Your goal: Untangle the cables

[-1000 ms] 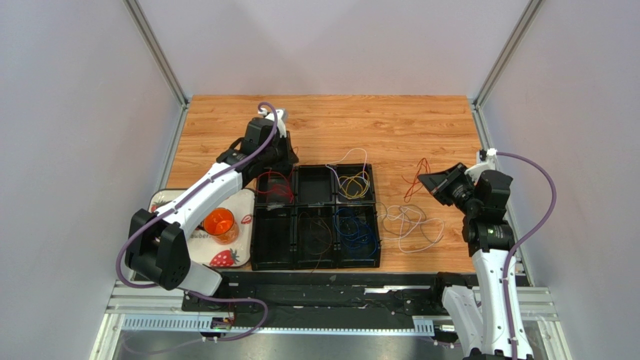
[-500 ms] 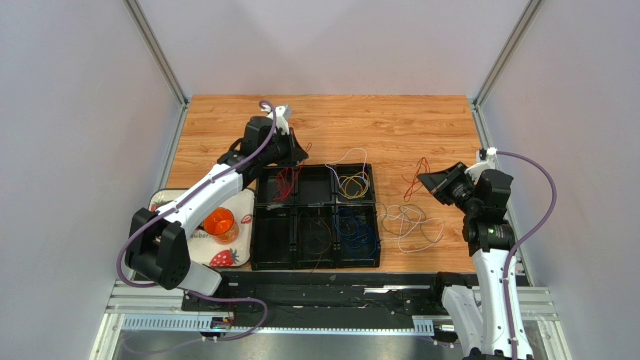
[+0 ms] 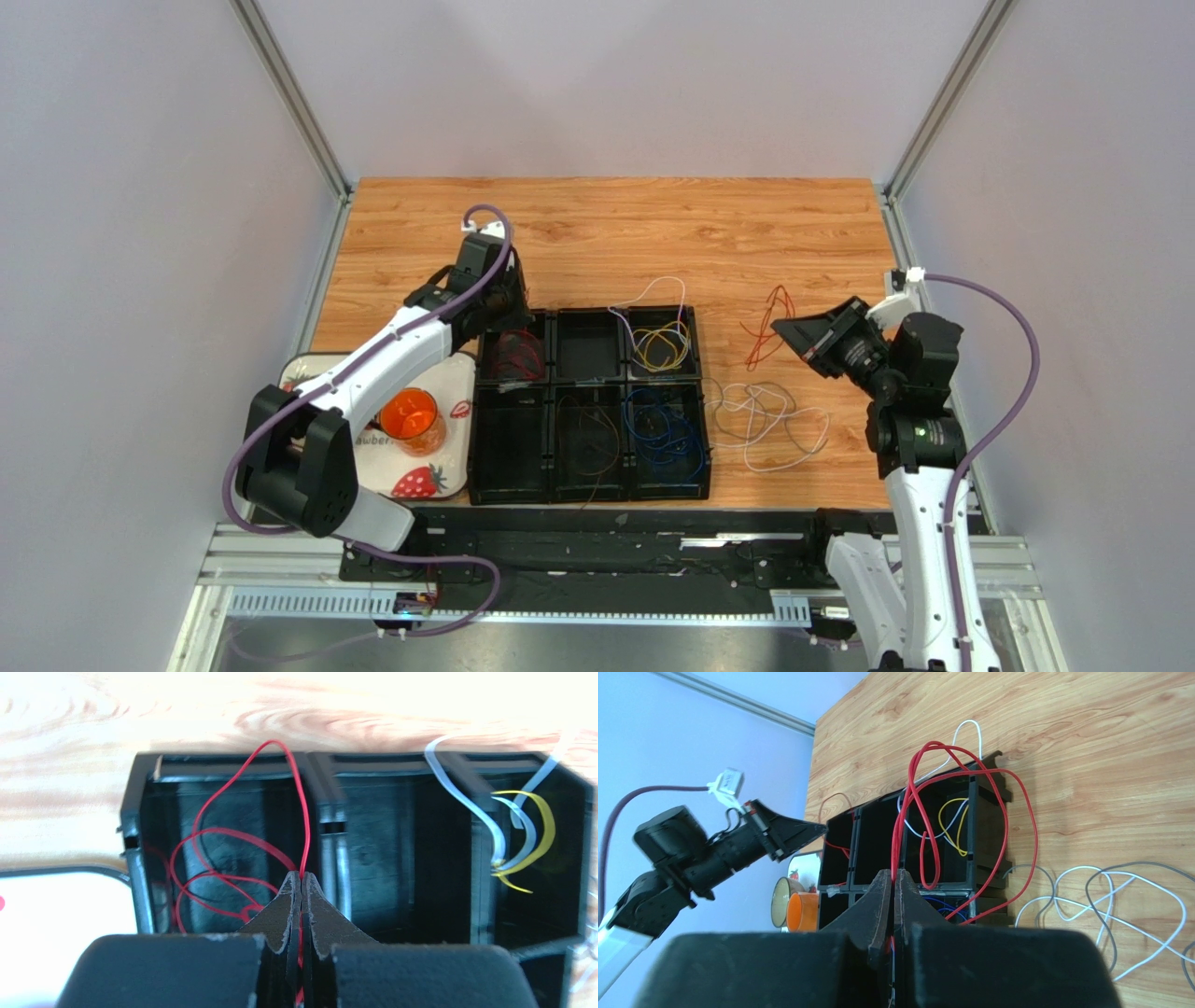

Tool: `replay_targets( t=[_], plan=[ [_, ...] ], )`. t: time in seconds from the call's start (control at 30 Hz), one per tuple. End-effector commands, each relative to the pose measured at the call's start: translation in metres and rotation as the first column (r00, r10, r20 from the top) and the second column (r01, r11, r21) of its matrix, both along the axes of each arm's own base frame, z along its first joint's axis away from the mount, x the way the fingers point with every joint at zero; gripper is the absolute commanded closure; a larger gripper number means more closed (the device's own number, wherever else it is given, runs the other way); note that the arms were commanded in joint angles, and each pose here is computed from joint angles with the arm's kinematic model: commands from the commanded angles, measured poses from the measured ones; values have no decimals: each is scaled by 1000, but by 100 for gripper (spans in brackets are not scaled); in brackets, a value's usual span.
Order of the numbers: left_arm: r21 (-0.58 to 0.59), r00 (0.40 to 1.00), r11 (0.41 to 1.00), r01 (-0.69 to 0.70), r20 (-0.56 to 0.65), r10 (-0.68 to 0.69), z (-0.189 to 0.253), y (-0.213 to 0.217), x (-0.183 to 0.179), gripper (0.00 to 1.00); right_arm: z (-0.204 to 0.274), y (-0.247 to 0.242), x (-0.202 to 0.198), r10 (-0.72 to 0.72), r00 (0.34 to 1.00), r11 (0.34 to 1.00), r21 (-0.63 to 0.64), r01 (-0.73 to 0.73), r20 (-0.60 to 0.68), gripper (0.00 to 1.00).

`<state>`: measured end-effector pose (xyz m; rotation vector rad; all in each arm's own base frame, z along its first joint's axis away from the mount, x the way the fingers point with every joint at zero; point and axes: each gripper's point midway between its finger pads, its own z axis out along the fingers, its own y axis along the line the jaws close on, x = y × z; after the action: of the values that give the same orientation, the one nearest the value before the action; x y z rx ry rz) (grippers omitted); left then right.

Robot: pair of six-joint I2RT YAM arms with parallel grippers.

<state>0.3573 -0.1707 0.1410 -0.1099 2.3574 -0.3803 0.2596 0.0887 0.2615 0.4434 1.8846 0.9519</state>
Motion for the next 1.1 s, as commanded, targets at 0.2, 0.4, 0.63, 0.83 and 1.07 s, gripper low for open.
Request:
replay_targets(
  t=[0.2, 0.4, 0.63, 0.83, 1.07],
  plan=[
    [3, 993, 1000, -2, -118, 2, -28, -1, -7, 75, 38, 25, -6, 110, 987, 994, -7, -110, 119, 100],
    [-23, 998, 1000, 2, -68, -3, 2, 1, -14, 58, 51, 60, -7, 232, 962, 973, -54, -226, 141, 100],
    [-59, 999, 998, 9, 33, -7, 50, 11, -35, 28, 59, 122, -6, 389, 912, 921, -96, -379, 131, 100],
    [-63, 993, 998, -9, 113, 16, 94, 36, -75, 10, 62, 167, -1, 498, 858, 867, -90, -490, 123, 100],
    [-3, 987, 1000, -11, 160, 12, 104, 70, -126, 9, 62, 217, 7, 583, 804, 812, -62, -580, 120, 100]
  ],
)
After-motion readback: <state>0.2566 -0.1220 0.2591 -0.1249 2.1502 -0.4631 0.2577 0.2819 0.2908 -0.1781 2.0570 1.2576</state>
